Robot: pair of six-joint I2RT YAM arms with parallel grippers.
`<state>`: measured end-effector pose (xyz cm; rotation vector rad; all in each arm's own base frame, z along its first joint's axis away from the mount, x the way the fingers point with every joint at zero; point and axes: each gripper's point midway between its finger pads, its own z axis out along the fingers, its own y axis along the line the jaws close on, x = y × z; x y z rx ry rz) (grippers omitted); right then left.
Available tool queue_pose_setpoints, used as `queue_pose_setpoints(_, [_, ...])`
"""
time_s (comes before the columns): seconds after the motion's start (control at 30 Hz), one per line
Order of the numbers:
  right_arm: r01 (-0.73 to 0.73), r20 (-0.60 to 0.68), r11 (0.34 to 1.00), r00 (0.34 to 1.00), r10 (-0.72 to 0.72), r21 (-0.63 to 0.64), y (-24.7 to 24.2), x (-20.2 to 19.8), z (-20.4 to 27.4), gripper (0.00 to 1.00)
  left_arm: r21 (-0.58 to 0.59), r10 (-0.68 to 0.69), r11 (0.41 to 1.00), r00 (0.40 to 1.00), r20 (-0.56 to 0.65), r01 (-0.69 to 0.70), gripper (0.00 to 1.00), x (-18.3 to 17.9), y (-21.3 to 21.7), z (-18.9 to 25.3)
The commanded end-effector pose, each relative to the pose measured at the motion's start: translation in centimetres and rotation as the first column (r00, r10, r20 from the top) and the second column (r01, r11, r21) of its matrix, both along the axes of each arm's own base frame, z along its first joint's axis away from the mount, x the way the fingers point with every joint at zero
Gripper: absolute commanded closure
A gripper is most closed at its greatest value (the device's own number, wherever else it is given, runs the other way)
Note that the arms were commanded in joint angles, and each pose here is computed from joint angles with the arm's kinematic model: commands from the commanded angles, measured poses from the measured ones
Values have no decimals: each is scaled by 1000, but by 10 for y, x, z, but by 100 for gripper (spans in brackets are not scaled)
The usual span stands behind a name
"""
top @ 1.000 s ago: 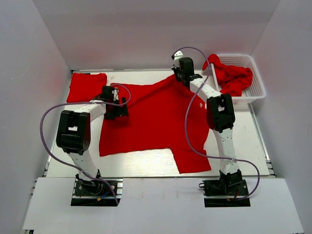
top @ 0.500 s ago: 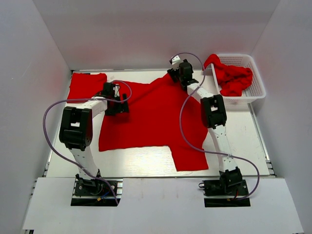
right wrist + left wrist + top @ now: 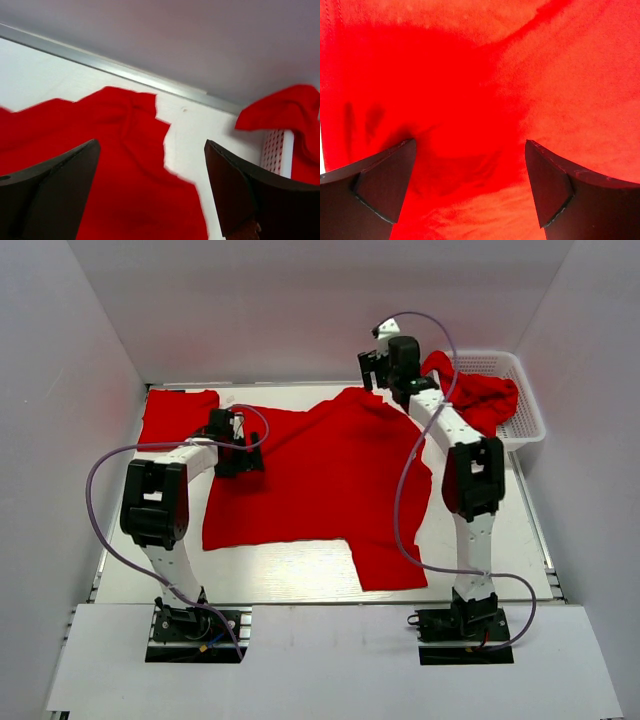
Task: Fold and stack the t-shirts
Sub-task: Flatten out the tshirt
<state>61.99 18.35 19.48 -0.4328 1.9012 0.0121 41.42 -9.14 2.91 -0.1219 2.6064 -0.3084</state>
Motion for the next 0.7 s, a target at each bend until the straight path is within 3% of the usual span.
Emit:
queue_pose_setpoints(0.0, [60, -283, 990, 959, -21, 129, 0, -65, -41, 10, -45, -16, 999, 998, 56, 19, 1, 1, -7, 33])
queue_pose_setpoints(0.07, [28, -307, 981, 951, 33, 192, 8, -91, -27, 10, -46, -16, 999, 998, 68, 19, 1, 0, -7, 41])
queue_pose_setpoints(0.1, [40, -430, 970, 900, 69, 239, 14, -124, -70, 10, -47, -2, 999, 997, 82, 6, 1, -1, -5, 48])
queue_pose_setpoints(0.13, [38, -412, 964, 908, 77, 264, 14, -132, -60, 10, -38, 5, 999, 996, 86, -1, 1, -3, -3, 49])
queue_pose_setpoints(0.33, [147, -573, 949, 819, 42, 280, -8, -223, -119, 10, -30, 112, 993, 993, 21, -112, 1, -37, 8, 37])
queue_pose_setpoints(0.4, [172, -576, 948, 817, 14, 267, -15, -231, -123, 10, -47, 126, 991, 992, 21, -124, 1, -40, 7, 35])
queue_pose_setpoints(0.67, [387, -673, 920, 698, -246, 65, -64, -243, -178, 10, -46, 141, 989, 990, 27, -140, 1, -24, 11, 38])
